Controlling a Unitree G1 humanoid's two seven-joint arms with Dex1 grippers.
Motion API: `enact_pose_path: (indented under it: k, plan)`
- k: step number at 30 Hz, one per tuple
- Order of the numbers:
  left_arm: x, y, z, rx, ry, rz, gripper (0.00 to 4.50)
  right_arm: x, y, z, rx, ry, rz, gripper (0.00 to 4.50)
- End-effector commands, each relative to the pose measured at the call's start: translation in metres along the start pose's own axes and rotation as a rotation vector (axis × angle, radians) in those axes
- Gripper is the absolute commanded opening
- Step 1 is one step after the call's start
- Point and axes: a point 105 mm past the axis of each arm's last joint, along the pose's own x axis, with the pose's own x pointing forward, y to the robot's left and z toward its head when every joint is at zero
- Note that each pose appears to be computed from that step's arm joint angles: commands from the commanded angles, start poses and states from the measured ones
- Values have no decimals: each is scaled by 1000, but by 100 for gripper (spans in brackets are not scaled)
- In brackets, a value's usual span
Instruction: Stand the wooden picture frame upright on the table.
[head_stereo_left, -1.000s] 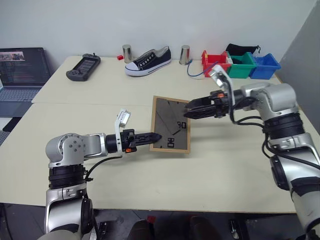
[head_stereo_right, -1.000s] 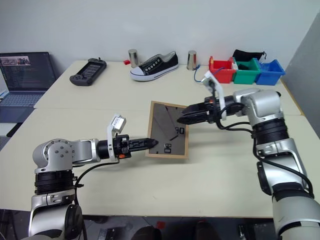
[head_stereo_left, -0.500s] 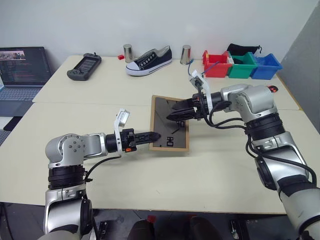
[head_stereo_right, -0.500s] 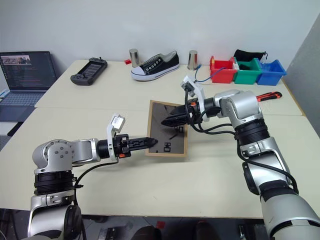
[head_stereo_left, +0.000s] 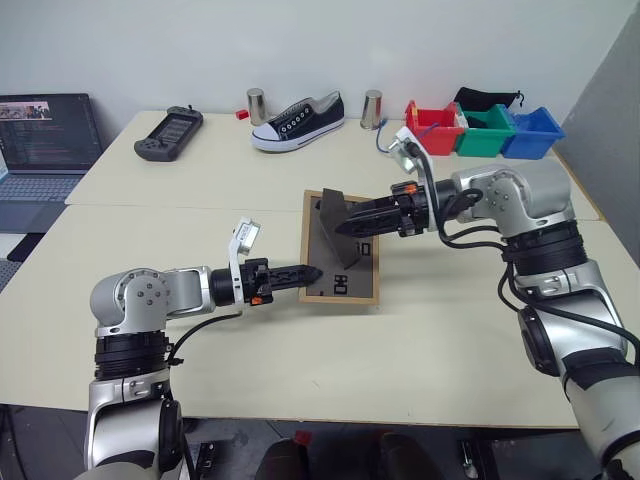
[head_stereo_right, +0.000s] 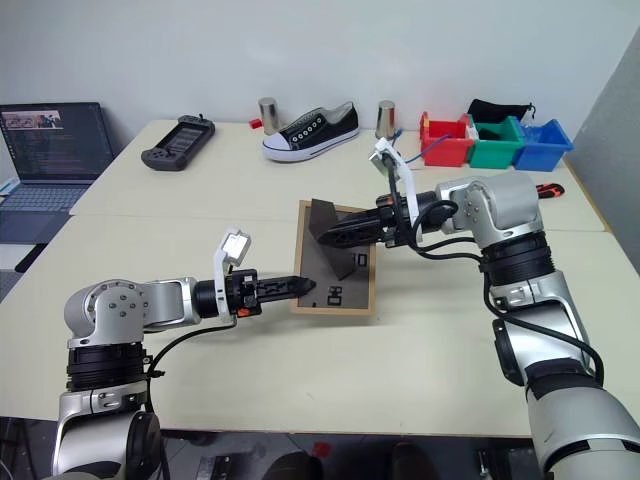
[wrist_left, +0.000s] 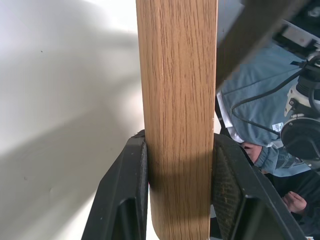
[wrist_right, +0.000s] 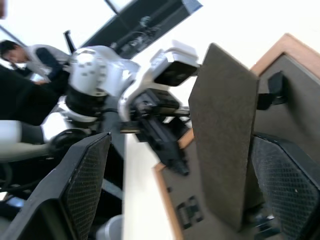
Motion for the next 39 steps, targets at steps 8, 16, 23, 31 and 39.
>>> enact_pose_path:
  k: [8,16,23,31,39]
  plan:
    - [1,-13,9,48,-18,-56,132,-10,21,-7,-68,17,93,446]
    - [0,-19,12,49,-27,-77,132,-41,-22,-15,-71,0,-166,446]
    - [-8,-22,17,-26,-42,-99,132,-100,-29,-28,-211,47,-308,446]
    - [-15,-22,31,-187,-103,-182,132,-112,-30,-54,-1410,219,-469,446]
    - [-14,-39,35,-252,-80,-272,132,-76,-6,-60,-1974,15,-322,446]
